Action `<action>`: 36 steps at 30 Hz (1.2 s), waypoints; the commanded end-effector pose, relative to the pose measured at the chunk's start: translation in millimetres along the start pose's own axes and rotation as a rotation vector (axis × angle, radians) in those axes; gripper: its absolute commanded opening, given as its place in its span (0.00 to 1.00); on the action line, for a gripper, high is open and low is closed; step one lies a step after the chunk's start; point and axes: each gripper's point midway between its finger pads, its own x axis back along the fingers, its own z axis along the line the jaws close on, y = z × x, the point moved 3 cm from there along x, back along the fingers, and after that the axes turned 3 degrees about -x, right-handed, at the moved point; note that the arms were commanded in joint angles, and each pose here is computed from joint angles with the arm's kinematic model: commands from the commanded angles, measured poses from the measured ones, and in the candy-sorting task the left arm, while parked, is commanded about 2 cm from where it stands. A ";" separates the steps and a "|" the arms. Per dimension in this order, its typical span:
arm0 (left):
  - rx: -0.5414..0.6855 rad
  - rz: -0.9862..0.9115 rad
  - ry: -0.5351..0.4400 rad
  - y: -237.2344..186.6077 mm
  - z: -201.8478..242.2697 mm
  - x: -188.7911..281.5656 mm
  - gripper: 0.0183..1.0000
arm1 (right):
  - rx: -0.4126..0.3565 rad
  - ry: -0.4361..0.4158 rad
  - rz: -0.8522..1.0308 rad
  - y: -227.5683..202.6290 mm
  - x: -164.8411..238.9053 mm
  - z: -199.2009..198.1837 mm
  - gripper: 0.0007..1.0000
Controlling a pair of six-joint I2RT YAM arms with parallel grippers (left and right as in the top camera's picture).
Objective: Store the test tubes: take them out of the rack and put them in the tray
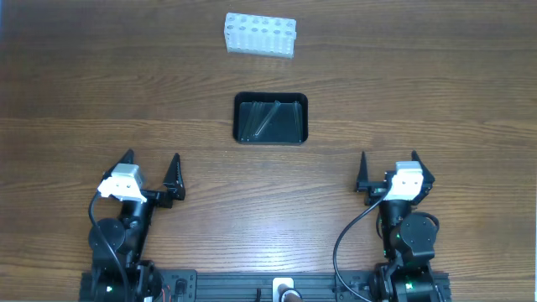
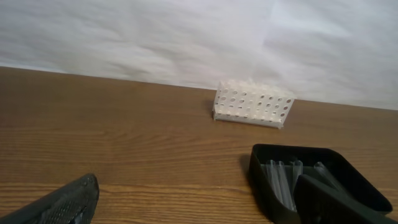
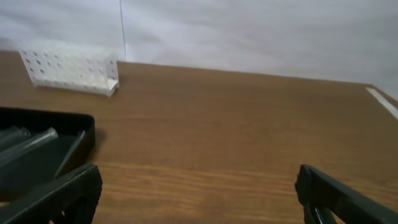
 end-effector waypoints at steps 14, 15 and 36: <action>0.006 0.000 -0.004 -1.0 0.0 0.1 1.00 | -0.008 0.015 -0.035 3.8 5.0 -4.3 0.99; 0.006 0.000 -0.004 -1.0 -0.1 0.1 1.00 | -0.009 0.002 -0.035 3.7 5.0 -7.0 0.99; 0.006 0.000 -0.004 -1.0 -0.1 0.1 1.00 | -0.011 -0.023 -0.034 3.5 5.0 -12.5 0.99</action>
